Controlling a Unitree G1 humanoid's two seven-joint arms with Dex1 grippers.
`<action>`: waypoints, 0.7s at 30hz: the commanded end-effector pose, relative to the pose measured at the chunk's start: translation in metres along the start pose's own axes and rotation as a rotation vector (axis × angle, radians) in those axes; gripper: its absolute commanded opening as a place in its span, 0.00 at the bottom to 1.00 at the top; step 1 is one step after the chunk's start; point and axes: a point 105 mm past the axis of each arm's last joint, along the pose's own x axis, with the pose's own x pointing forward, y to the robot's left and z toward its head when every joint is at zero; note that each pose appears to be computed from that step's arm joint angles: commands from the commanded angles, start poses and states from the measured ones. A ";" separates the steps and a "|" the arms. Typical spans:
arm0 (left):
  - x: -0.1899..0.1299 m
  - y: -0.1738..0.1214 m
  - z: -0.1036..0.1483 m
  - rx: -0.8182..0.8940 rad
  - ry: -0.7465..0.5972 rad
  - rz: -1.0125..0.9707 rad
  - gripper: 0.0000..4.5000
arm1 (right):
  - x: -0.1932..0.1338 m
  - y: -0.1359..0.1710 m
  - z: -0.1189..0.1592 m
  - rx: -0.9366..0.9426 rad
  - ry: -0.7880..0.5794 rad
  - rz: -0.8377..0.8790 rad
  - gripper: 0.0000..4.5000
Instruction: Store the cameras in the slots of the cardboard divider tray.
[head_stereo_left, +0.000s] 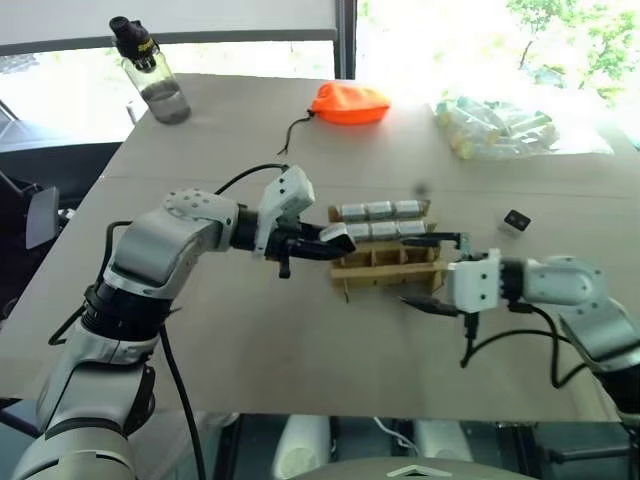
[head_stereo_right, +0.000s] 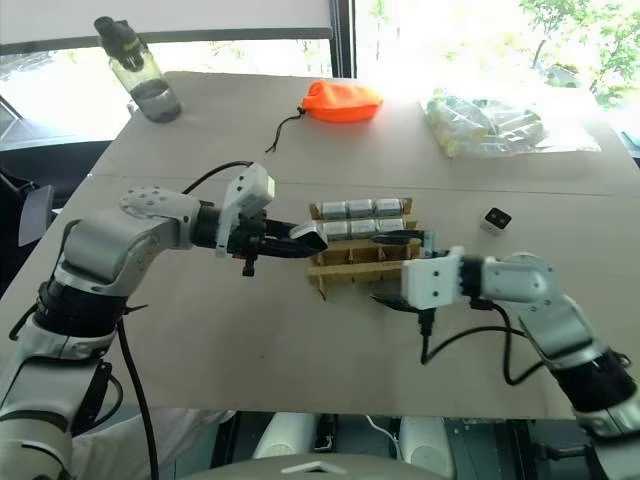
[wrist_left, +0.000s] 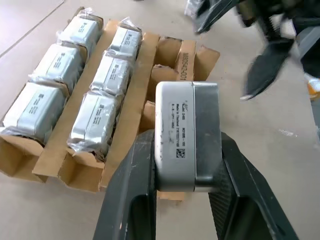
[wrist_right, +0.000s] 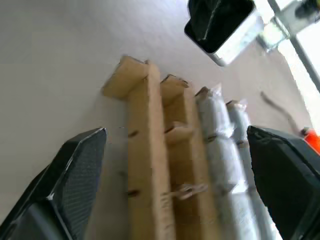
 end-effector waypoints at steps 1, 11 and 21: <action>0.005 0.006 0.008 0.089 0.003 0.014 0.17 | -0.025 0.005 0.011 0.214 -0.057 -0.060 0.99; 0.034 0.027 0.013 0.257 0.060 -0.004 0.17 | -0.054 0.048 -0.027 0.571 -0.039 -0.310 0.99; 0.040 0.019 0.000 0.303 0.142 -0.128 0.17 | -0.065 0.053 -0.022 0.595 -0.091 -0.399 0.99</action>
